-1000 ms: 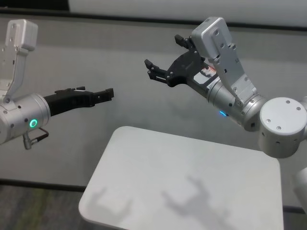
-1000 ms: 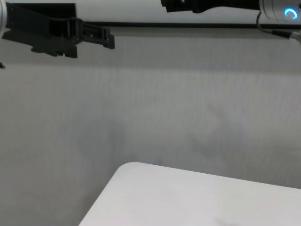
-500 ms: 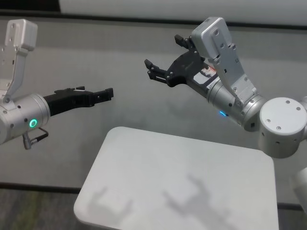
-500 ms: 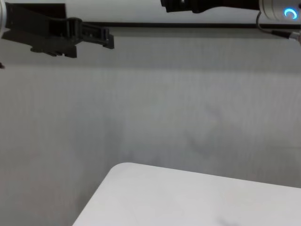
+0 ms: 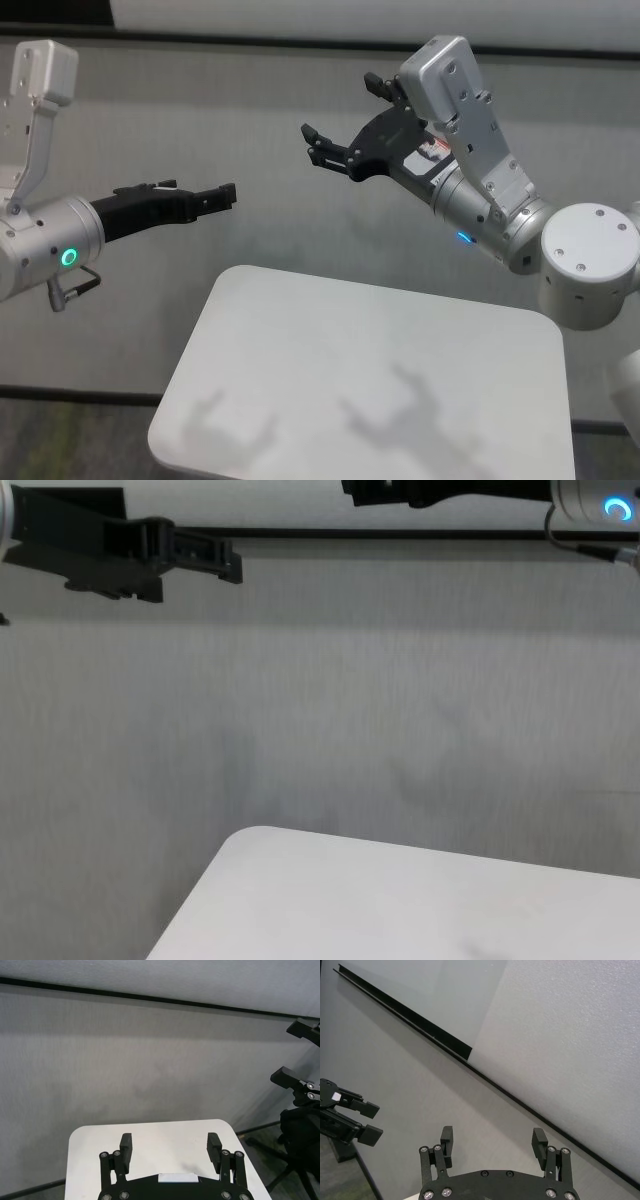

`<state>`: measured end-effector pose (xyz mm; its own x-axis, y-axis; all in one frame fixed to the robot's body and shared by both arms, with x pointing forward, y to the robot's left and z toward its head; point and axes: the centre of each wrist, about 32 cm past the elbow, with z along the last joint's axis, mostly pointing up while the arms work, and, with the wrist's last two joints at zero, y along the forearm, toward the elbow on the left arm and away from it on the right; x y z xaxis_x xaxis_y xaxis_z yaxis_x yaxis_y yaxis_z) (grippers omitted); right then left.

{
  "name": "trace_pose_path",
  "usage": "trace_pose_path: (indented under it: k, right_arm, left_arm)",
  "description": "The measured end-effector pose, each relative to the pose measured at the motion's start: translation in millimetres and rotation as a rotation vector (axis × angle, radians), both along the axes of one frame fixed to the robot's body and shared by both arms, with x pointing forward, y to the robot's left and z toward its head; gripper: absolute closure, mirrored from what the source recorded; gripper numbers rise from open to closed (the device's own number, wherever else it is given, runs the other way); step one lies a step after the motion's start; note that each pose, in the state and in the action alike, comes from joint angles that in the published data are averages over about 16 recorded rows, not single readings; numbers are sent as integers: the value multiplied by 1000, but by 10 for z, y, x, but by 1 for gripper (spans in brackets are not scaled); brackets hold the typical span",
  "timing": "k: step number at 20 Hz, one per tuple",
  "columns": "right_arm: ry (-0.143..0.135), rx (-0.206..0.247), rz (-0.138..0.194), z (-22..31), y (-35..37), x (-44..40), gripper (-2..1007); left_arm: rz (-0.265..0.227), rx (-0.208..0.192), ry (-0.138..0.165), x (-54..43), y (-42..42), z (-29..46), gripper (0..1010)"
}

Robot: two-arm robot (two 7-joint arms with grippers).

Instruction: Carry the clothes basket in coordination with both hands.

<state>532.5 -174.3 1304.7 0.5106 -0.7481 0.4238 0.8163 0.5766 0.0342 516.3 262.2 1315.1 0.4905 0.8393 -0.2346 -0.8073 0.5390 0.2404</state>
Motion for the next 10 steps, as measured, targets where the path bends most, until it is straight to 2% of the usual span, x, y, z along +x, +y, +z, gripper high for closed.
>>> trace_pose_path:
  k: [10]
  right_arm:
    - [0,0,0,0,0,0,0]
  left_arm:
    - [0,0,0,0,0,0,11]
